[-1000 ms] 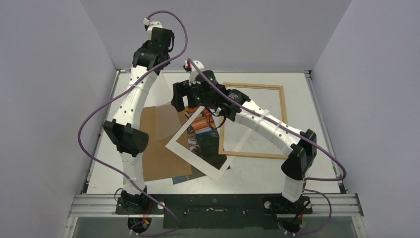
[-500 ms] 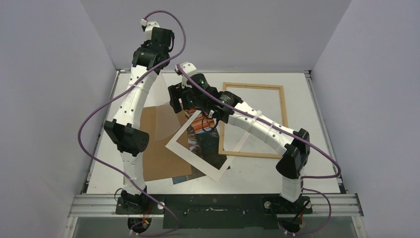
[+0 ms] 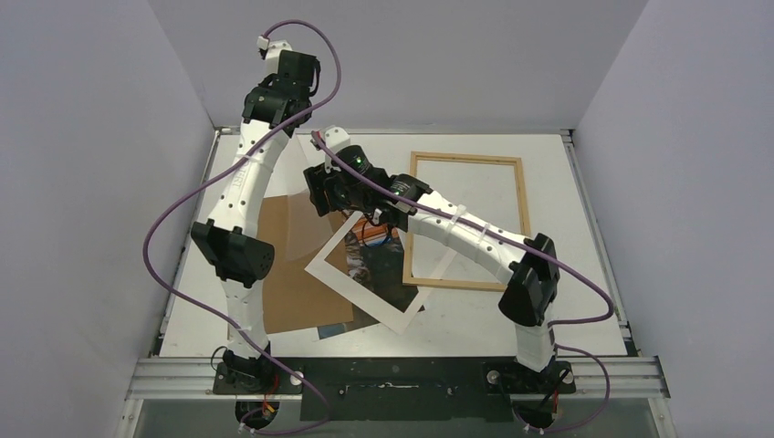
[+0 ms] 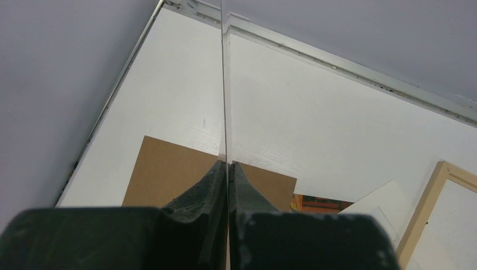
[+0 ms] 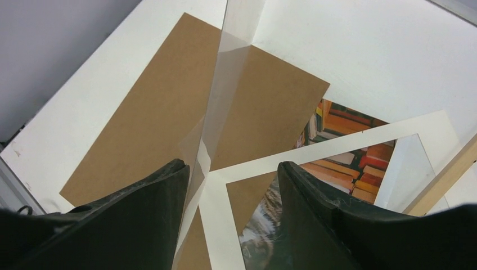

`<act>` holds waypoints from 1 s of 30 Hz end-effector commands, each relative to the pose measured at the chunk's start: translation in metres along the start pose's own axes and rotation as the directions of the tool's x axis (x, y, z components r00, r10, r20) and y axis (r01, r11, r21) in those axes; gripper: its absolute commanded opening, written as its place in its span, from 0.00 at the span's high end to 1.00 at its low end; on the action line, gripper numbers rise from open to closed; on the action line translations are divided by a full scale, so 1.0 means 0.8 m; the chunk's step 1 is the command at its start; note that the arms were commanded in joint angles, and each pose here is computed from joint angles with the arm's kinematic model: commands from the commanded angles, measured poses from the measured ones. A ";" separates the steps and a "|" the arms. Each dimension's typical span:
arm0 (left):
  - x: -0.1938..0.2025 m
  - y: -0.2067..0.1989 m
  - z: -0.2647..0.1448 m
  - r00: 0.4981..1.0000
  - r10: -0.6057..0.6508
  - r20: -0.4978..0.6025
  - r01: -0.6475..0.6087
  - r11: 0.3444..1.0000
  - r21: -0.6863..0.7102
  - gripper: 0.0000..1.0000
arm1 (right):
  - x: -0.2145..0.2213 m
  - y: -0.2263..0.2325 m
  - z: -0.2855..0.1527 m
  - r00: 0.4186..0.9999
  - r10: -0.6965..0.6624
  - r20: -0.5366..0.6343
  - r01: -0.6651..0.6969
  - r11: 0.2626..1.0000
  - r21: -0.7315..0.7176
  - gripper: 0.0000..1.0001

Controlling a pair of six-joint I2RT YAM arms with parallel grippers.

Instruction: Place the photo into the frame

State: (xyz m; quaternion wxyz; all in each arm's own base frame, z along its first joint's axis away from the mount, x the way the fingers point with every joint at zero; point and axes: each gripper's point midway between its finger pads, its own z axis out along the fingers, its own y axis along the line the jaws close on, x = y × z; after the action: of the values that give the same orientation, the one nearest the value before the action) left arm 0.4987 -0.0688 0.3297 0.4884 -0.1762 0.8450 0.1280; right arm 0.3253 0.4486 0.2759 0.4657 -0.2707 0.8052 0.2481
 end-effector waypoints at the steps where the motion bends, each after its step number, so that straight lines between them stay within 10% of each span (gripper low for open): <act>1: -0.032 0.013 -0.024 0.996 -0.077 0.049 0.076 0.997 0.028 1.00 | -0.016 0.007 0.009 0.999 -0.001 0.051 0.001 1.000 0.007 0.42; 12: -0.033 0.018 -0.025 0.995 -0.096 0.036 0.094 0.994 0.051 0.98 | -0.025 0.012 0.013 0.997 0.021 0.080 -0.021 1.000 0.002 0.88; 24: -0.062 0.002 -0.029 0.992 -0.124 0.027 0.111 0.954 0.278 0.28 | -0.038 0.002 0.001 0.989 0.000 0.147 -0.005 1.000 0.030 1.00; 30: -0.086 -0.015 -0.051 0.992 -0.125 0.024 0.098 0.866 0.491 0.09 | -0.046 -0.008 -0.003 0.986 -0.007 0.168 0.001 0.999 0.033 1.00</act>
State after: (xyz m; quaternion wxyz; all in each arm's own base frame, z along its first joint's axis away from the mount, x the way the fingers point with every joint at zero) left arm 0.5121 -0.0672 0.3337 0.4750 -0.1433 0.8682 -0.0092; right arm 0.3372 0.4556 0.2450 0.4723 -0.2651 0.8097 0.2262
